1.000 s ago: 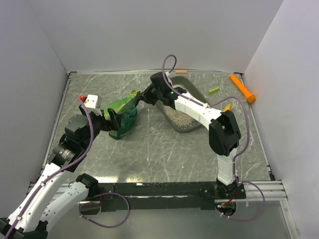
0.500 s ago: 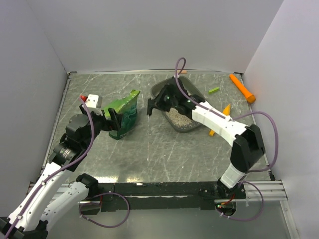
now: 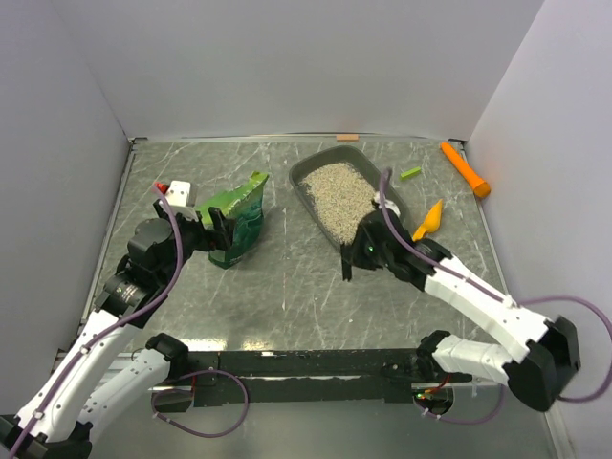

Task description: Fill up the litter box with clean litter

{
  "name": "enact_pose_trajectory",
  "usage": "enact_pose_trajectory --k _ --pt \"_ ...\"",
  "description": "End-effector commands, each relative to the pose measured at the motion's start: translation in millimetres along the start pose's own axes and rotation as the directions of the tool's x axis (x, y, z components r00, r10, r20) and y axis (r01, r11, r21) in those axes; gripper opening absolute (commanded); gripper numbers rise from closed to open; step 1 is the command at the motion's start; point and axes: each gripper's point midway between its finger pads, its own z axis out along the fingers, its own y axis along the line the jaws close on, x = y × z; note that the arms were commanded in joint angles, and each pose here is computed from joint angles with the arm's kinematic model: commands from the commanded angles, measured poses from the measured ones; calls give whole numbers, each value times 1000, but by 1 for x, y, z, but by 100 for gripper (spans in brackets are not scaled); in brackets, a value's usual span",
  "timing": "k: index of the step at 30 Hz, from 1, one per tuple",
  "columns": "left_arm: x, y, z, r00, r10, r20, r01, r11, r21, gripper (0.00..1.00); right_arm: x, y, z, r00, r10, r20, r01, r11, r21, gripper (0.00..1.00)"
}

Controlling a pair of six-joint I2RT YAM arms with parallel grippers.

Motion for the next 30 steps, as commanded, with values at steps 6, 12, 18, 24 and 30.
enact_pose_trajectory --k 6,12,18,24,30 --pt "1 2 3 1000 -6 3 6 1000 -16 97 66 -88 -4 992 117 -48 -101 961 256 0" --pt "5 3 6 1000 -5 -14 4 1000 -24 97 62 -107 4 983 183 33 -183 920 346 5" --pt "9 4 9 1000 -2 -28 1 1000 -28 97 58 -135 18 967 246 73 -252 862 440 6" --pt "13 7 12 999 -1 -46 -1 999 -50 97 43 -148 27 953 287 100 -301 840 452 27" --pt "12 17 10 999 -47 -26 44 992 -121 97 30 -150 24 958 259 121 -286 846 450 87"
